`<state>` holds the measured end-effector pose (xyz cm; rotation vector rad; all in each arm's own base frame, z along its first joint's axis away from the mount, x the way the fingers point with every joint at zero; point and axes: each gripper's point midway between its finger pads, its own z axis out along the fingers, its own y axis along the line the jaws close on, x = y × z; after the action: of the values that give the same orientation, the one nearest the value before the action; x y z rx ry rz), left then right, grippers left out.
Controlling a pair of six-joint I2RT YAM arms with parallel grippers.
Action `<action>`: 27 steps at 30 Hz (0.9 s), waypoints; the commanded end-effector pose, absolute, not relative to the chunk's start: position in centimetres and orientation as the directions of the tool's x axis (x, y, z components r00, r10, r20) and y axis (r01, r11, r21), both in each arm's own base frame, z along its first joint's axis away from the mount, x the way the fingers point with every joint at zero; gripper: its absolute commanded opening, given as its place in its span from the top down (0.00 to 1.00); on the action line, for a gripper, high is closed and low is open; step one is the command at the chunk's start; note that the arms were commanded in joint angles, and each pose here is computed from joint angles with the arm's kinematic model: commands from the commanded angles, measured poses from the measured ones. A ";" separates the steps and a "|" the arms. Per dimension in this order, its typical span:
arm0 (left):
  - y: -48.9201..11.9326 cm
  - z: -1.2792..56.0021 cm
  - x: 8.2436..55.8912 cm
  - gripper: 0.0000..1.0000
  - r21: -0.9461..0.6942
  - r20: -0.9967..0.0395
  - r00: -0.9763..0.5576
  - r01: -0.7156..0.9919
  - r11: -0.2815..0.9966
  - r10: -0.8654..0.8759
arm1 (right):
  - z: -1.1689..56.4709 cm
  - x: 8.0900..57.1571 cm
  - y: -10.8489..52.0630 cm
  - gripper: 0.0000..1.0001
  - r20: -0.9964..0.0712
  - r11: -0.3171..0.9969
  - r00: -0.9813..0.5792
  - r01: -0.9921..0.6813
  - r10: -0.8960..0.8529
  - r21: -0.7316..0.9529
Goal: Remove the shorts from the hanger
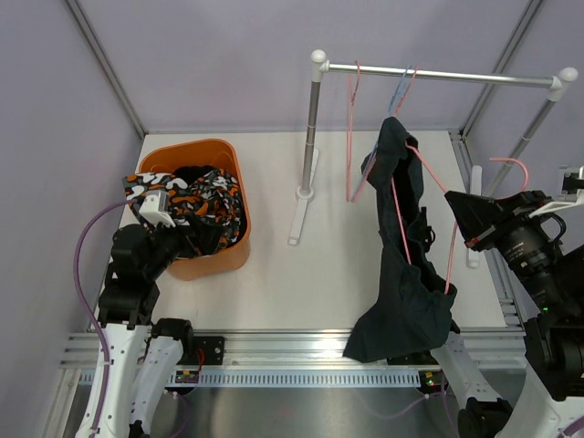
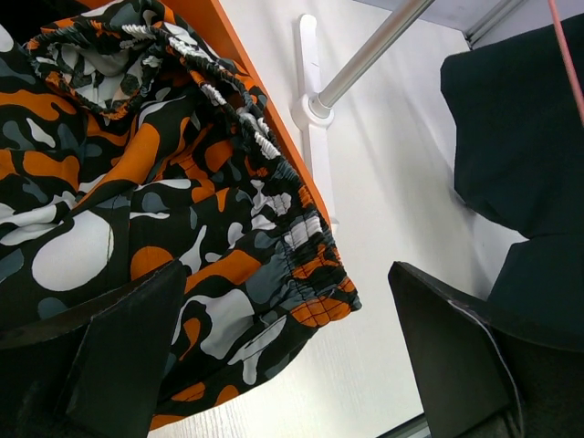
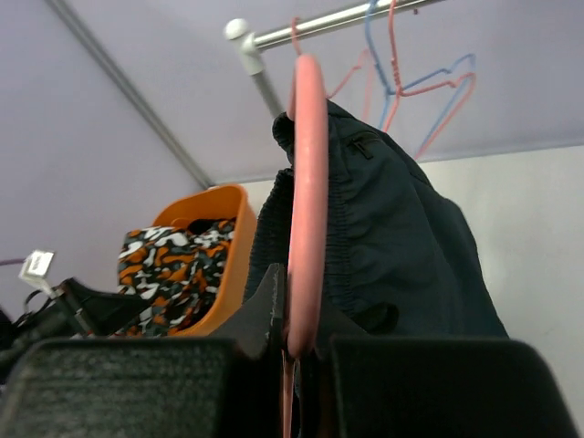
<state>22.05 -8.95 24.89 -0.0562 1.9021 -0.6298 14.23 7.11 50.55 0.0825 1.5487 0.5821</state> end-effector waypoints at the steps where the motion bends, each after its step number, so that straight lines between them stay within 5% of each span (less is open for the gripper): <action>1: -9.2 25.3 22.4 0.01 -0.436 -0.861 -0.403 0.273 0.858 -0.309 | 53.3 11.5 10.7 1.00 -0.911 0.762 -0.095 -0.517 0.402 0.390; 10: -9.6 25.7 22.4 0.01 -0.443 -0.862 -0.400 0.300 0.845 -0.310 | 53.2 9.3 14.9 1.00 -0.899 0.539 -0.236 -0.734 0.369 0.414; 27: -12.2 32.6 22.4 0.01 -0.444 -0.889 -0.332 0.457 0.771 -0.315 | 43.7 19.4 16.0 1.00 -0.815 0.561 -0.473 -0.595 0.334 0.575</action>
<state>22.18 -10.98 29.16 0.0469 1.8334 -0.7349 16.87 15.36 43.64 -0.2141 1.7740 1.1528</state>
